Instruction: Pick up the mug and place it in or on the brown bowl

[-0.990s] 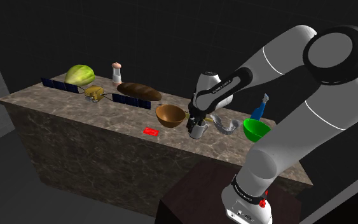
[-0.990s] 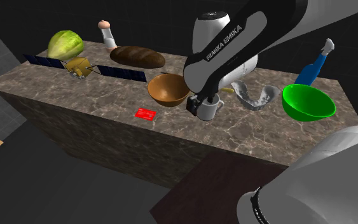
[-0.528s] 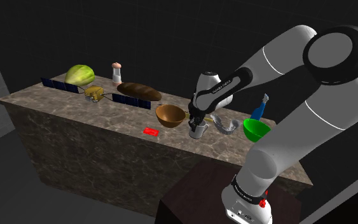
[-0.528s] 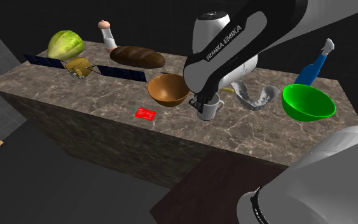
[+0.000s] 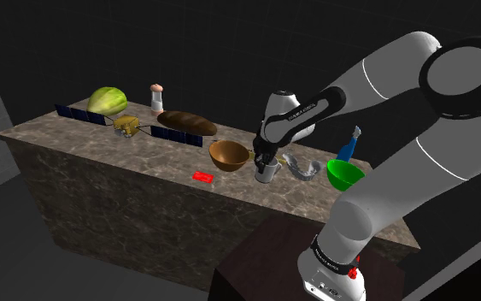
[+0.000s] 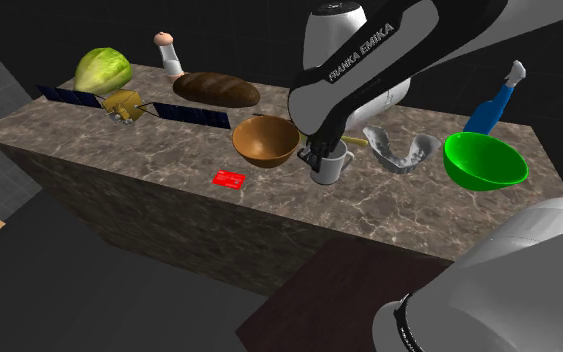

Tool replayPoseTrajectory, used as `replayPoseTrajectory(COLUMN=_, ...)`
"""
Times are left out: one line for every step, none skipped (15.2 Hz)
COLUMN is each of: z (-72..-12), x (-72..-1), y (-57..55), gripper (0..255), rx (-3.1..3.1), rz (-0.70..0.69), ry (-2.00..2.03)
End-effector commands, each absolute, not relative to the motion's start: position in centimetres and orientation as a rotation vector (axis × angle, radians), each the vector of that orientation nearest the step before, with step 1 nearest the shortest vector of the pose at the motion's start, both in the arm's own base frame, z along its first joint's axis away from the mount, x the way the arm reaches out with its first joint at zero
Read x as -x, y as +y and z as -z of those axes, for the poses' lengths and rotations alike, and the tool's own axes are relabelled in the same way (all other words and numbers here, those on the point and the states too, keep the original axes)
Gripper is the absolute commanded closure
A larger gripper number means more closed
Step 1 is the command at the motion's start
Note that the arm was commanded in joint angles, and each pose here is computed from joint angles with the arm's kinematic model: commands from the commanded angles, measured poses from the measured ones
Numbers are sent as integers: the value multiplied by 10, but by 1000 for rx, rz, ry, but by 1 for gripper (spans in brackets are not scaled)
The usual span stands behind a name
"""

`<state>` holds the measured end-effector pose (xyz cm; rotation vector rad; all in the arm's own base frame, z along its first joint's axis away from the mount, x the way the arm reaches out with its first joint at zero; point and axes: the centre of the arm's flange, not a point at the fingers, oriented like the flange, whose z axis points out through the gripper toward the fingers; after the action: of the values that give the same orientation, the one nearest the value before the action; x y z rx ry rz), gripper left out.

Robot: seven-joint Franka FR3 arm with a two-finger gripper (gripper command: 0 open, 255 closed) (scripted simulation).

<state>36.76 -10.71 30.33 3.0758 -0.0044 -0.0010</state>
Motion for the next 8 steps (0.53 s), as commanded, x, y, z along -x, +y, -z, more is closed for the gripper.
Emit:
replayPoseTrajectory(z=-314, x=-368, y=-108, gripper=255, rx=-3076, rz=1, ry=-4)
replayPoseTrajectory(z=-320, x=-368, y=-108, gripper=255, rx=-3076, rz=1, ry=-4)
replayPoseTrajectory(z=-325, x=-368, y=-108, gripper=255, rx=-3076, rz=1, ry=-4)
replayPoseTrajectory(z=-330, x=-368, y=-108, gripper=255, rx=-3076, rz=1, ry=-4)
replayPoseTrajectory(z=-335, x=-368, y=-108, gripper=255, rx=-3076, rz=1, ry=-4)
replayPoseTrajectory(z=-341, x=-368, y=-108, gripper=255, rx=-3076, rz=1, ry=-4)
replayPoseTrajectory(z=-346, x=-368, y=-108, gripper=255, rx=-3076, rz=1, ry=-4)
replayPoseTrajectory(z=-351, x=-368, y=-108, gripper=255, rx=-3076, rz=1, ry=-4)
